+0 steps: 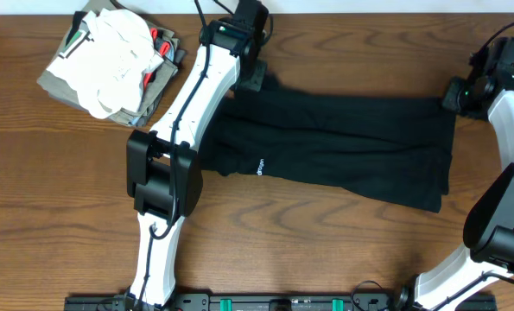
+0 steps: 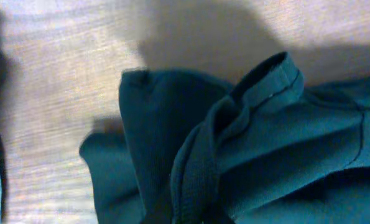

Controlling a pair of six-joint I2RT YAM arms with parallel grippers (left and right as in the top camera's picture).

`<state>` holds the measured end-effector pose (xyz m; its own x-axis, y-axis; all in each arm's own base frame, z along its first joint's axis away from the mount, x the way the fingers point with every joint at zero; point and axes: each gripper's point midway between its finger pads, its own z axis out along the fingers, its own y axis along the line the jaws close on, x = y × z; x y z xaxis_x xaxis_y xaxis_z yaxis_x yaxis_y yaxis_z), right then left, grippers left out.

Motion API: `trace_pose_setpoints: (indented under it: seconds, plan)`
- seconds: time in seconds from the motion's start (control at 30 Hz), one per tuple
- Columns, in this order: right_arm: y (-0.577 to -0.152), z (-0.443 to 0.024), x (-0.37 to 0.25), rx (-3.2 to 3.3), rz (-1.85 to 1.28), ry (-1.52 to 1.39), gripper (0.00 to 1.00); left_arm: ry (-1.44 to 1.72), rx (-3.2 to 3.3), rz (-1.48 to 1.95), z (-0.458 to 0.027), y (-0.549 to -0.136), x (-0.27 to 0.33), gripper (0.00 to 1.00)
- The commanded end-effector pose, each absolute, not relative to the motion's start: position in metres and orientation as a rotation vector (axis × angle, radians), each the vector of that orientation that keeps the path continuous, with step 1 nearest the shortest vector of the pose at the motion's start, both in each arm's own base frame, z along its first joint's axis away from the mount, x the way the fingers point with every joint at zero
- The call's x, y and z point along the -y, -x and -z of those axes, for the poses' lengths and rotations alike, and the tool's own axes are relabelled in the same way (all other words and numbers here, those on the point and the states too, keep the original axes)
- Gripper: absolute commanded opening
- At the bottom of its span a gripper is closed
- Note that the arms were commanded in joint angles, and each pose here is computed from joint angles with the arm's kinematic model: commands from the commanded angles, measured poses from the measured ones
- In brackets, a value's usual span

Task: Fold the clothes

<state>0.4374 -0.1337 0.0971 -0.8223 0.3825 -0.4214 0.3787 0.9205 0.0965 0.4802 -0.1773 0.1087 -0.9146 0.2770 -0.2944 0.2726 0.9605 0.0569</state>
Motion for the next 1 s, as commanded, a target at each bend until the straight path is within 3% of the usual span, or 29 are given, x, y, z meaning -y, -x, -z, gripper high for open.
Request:
trace_pose_setpoints:
  seconds: [0.0,0.33,0.6,0.97]
  plan:
    - [-0.434,-0.109,0.135,-2.626,-0.030,-0.569,0.01,-0.401,-2.787,-0.040,-0.138,-0.472,0.168,0.06]
    - [-0.420,-0.103,0.131,-2.685,-0.042,-0.588,0.01,-0.436,-3.026,-0.104,-0.128,-0.414,0.148,0.06]
    - [-0.410,-0.097,0.126,-2.733,-0.064,-0.601,0.01,-0.418,-3.123,-0.020,-0.113,-0.393,0.156,0.06]
    - [-0.347,-0.084,0.119,-2.962,-0.111,-0.745,0.02,-0.444,-3.273,-0.087,-0.069,-0.358,0.144,0.06]
